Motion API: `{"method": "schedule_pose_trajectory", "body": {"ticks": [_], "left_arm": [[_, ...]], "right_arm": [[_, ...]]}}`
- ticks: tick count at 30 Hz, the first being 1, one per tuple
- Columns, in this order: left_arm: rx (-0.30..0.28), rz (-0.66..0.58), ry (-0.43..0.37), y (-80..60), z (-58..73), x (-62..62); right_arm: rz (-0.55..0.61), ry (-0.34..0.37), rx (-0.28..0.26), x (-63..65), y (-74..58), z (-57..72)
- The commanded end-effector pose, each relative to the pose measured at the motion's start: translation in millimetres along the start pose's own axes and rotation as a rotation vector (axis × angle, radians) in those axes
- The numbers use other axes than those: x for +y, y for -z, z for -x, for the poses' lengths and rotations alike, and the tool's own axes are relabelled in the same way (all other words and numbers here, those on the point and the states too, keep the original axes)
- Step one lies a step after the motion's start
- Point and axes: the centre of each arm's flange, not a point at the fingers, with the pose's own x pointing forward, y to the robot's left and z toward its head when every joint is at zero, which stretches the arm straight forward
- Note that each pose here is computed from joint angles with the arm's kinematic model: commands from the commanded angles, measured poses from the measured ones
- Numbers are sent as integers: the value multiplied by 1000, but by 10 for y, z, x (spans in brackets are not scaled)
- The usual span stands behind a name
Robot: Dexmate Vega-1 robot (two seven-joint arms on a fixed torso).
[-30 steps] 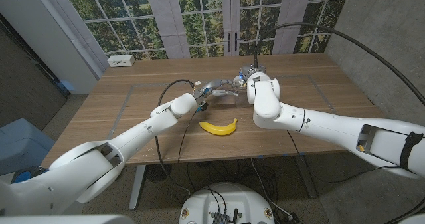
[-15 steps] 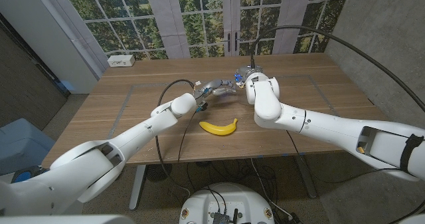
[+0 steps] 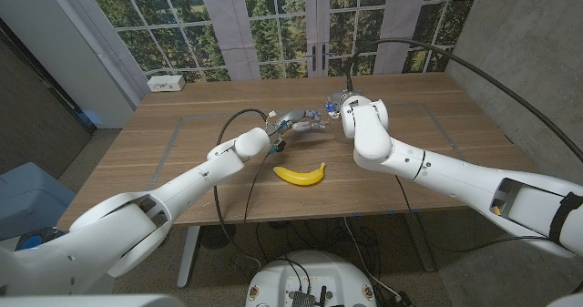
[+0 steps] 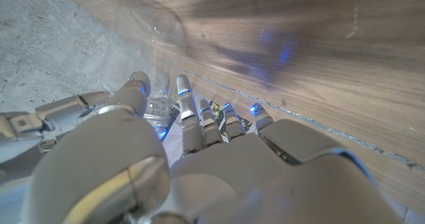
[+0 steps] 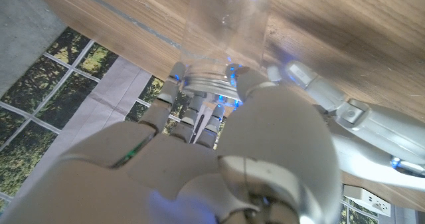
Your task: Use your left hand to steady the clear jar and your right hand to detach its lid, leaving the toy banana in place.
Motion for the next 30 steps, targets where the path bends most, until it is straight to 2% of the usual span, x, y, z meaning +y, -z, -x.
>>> {"method": "schedule_pose_trajectory", "body": {"ticks": [1, 5, 9, 11, 16, 19, 26, 30], "left_arm": [[-6, 9, 21, -12, 1, -12], [-14, 5, 41, -31, 4, -11], [-20, 19, 62, -42, 3, -21], [-18, 16, 60, -45, 5, -26], [-15, 16, 68, -42, 3, -38], [-18, 17, 65, -50, 2, -38], [-22, 33, 31, -54, 11, -46], [-23, 23, 14, -55, 24, -53]], "right_arm": [[-98, 65, -48, 7, 106, 18], [-138, 155, -59, 26, 135, 60], [-166, 186, -77, 54, 142, 82], [-188, 184, -104, 60, 140, 105], [-247, 214, -211, 69, 128, 196], [-264, 227, -247, 77, 111, 235], [-357, 205, -332, 67, 122, 287], [-375, 204, -339, 67, 162, 292]]}}
